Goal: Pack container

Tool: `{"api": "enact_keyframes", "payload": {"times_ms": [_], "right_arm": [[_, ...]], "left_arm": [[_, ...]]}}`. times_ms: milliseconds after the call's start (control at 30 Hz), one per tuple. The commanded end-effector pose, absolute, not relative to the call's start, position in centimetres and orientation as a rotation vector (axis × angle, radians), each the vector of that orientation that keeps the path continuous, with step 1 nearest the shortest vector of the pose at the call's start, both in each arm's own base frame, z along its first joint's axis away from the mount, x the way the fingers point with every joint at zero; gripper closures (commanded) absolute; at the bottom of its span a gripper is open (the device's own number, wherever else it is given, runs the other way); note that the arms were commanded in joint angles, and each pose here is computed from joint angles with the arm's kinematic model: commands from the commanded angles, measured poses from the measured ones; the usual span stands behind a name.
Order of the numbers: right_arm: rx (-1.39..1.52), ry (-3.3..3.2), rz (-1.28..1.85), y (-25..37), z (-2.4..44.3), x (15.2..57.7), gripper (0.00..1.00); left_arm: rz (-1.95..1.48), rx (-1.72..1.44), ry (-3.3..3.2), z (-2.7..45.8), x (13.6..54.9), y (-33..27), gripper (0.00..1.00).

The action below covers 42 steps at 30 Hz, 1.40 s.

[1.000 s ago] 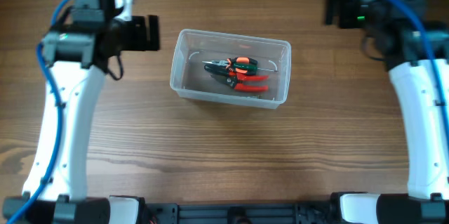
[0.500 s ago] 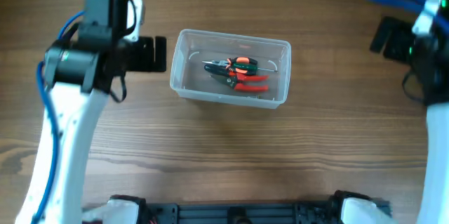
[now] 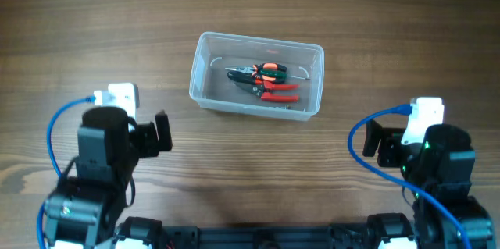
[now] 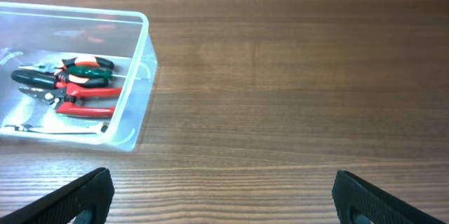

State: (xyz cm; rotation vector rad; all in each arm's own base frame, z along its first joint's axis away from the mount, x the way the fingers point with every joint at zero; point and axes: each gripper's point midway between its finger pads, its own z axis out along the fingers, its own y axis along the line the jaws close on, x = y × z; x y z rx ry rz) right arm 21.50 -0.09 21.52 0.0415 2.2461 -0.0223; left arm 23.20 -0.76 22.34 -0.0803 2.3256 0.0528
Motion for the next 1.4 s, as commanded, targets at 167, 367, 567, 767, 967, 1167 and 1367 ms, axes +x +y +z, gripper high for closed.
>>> {"api": "enact_keyframes", "payload": {"times_ms": [167, 367, 567, 767, 967, 1167, 1367], "right_arm": [[0.023, 2.286, -0.002, 0.3, 19.6, 21.5, 0.00], [0.022, 2.307, -0.005, 0.3, 19.2, 21.6, 0.00], [0.022, 2.322, -0.006, 0.4, 18.9, 21.7, 0.00], [0.040, 2.172, -0.008, -0.1, 21.8, 20.3, 0.00], [-0.013, 1.865, 0.045, 0.6, 26.7, 16.1, 0.00], [-0.035, 1.748, 0.022, 0.6, 25.5, 17.1, 0.00], [-0.134, 1.552, -0.038, 1.3, 24.7, 21.8, 0.00]], "left_arm": [[0.096, -0.104, 2.381, 19.3, 21.9, -0.1, 0.00], [0.097, -0.103, 2.384, 19.2, 21.9, -0.1, 0.00], [0.097, -0.103, 2.385, 19.2, 21.9, -0.1, 0.00], [0.097, -0.103, 2.384, 19.2, 21.9, -0.1, 0.00], [0.097, -0.103, 2.384, 19.2, 21.9, -0.1, 0.00], [0.097, -0.103, 2.384, 19.2, 21.9, -0.1, 0.00], [0.097, -0.103, 2.385, 19.2, 21.9, -0.1, 0.00]]}}
